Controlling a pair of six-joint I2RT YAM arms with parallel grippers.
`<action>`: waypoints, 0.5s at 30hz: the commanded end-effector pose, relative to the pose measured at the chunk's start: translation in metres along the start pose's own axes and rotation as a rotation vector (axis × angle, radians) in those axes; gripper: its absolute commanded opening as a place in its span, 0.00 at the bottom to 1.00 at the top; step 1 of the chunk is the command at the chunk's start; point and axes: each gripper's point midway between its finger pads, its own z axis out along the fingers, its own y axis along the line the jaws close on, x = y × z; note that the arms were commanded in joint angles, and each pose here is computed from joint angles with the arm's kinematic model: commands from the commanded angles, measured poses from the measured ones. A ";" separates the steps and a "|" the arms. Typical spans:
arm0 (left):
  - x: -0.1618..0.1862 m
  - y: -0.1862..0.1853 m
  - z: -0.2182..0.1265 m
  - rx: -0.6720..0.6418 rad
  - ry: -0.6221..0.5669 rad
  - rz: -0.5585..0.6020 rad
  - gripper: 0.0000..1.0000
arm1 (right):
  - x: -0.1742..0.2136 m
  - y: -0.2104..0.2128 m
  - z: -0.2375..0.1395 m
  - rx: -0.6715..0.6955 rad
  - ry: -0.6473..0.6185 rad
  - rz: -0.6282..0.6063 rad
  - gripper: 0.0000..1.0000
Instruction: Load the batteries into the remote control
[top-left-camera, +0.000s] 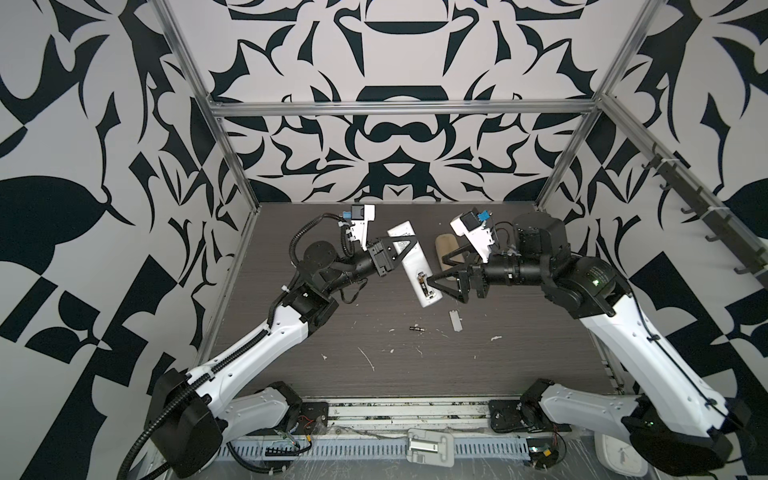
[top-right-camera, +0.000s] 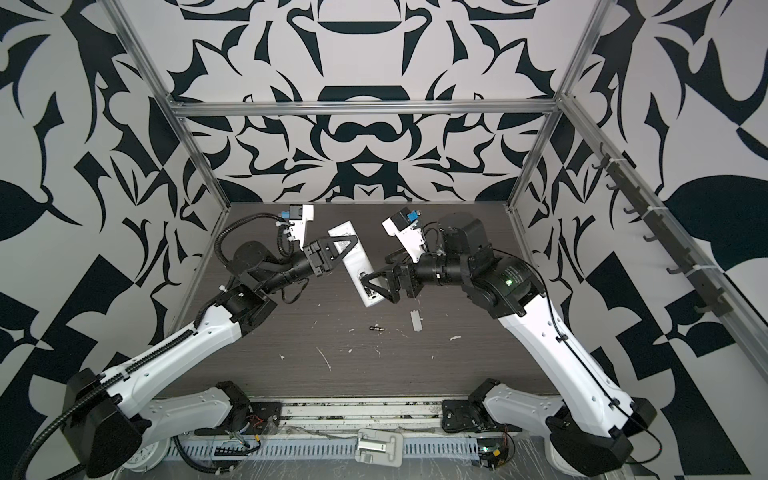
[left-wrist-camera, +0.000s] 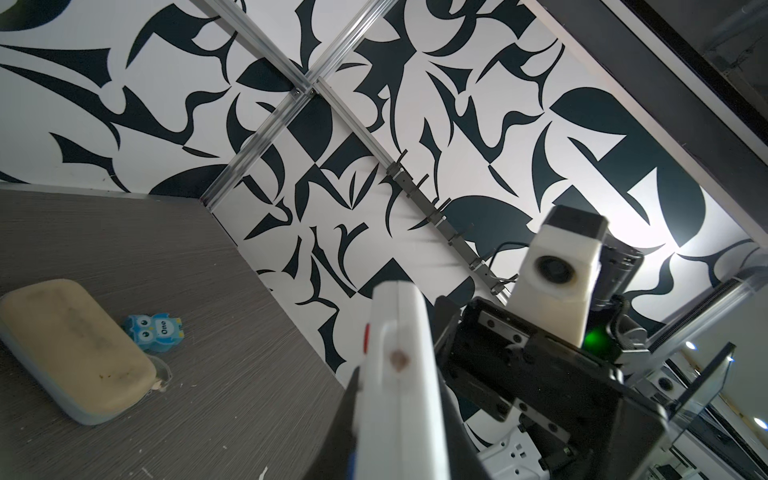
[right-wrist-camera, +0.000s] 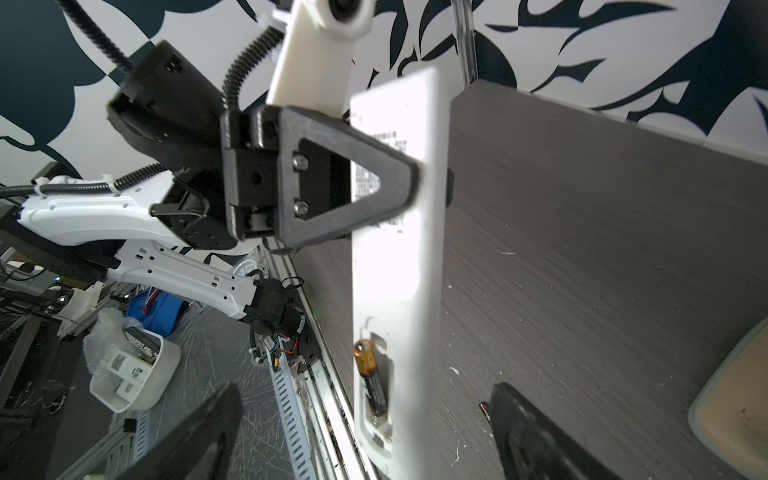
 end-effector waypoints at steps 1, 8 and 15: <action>-0.011 -0.031 -0.001 0.083 -0.002 0.033 0.00 | 0.000 0.006 -0.004 -0.049 -0.019 0.020 0.97; -0.011 -0.033 -0.002 0.082 0.007 0.032 0.00 | -0.003 0.009 0.008 -0.144 -0.037 0.106 0.99; -0.010 -0.032 -0.002 0.074 0.014 0.029 0.00 | -0.001 0.001 0.015 -0.143 -0.022 0.158 0.99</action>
